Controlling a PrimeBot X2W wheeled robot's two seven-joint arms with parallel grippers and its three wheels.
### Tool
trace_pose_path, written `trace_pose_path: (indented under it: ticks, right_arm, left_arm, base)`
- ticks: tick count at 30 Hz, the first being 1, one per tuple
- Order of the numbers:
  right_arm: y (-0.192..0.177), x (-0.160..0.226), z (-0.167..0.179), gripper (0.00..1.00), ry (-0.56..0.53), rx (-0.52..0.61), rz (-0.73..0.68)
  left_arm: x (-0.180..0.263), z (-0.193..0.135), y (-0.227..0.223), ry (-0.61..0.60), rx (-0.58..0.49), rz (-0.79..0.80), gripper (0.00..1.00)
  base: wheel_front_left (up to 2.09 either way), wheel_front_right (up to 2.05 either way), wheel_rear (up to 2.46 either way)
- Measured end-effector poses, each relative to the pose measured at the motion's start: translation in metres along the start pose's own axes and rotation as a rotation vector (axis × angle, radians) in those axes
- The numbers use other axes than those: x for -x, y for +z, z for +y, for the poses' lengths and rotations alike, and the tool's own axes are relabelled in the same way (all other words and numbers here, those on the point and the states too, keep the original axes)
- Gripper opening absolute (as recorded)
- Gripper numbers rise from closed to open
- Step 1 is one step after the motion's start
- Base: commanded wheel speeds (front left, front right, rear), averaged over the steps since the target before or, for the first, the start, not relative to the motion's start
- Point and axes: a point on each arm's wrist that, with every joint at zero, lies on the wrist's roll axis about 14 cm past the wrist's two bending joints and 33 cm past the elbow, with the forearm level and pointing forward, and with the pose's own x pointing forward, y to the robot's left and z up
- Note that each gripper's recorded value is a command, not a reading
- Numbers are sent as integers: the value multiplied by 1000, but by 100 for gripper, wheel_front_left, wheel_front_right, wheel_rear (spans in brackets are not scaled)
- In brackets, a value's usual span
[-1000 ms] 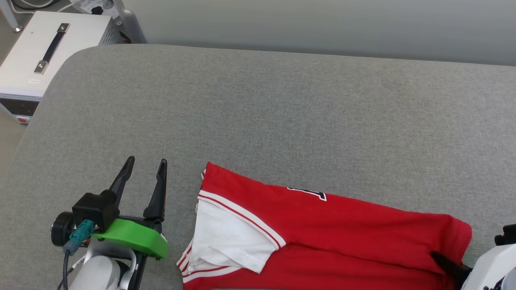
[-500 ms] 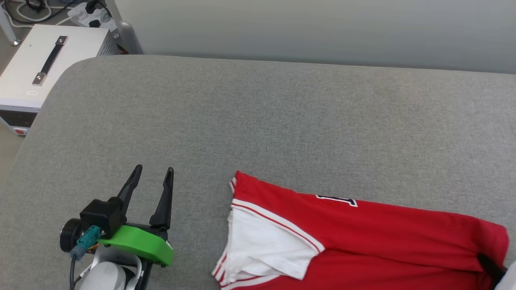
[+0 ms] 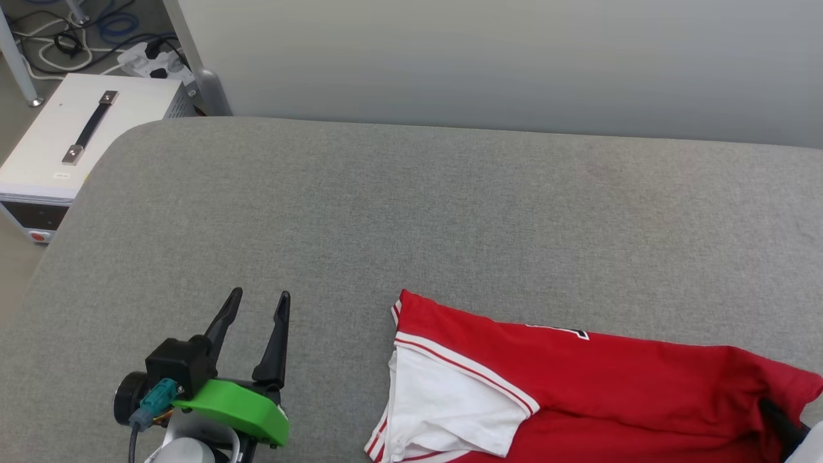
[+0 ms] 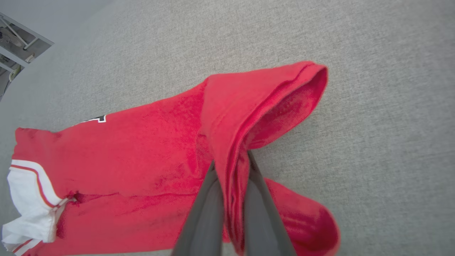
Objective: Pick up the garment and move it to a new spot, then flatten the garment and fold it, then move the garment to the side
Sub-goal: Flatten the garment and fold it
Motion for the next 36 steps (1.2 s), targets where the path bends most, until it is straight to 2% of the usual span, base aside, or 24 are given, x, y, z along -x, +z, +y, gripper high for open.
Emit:
trace_pose_path:
  ticks: [5, 11, 19, 23, 28, 36]
  right_arm:
    - [-7, 9, 37, 0, 90, 16, -6]
    - [-29, 17, 91, 0, 220, 40, 68]
    - [-43, 21, 179, 0, 439, 18, 120]
    - [-41, 19, 214, 0, 530, 22, 127]
    - [-51, 15, 255, 0, 662, -30, 185]
    - [-79, -2, 291, 0, 723, 62, 273]
  left_arm:
    - [9, 0, 2, 5, 5, -9, 100]
    - [18, 5, 6, 22, 5, -21, 100]
    - [27, 17, 11, 64, 5, -34, 100]
    - [31, 23, 10, 84, 5, -30, 100]
    - [37, 37, 11, 140, 19, -37, 100]
    - [46, 49, 10, 187, 21, -33, 100]
  base:
    - [0, 0, 0]
    - [0, 0, 0]
    - [0, 0, 0]
    - [0, 0, 0]
    - [0, 0, 0]
    - [0, 0, 0]
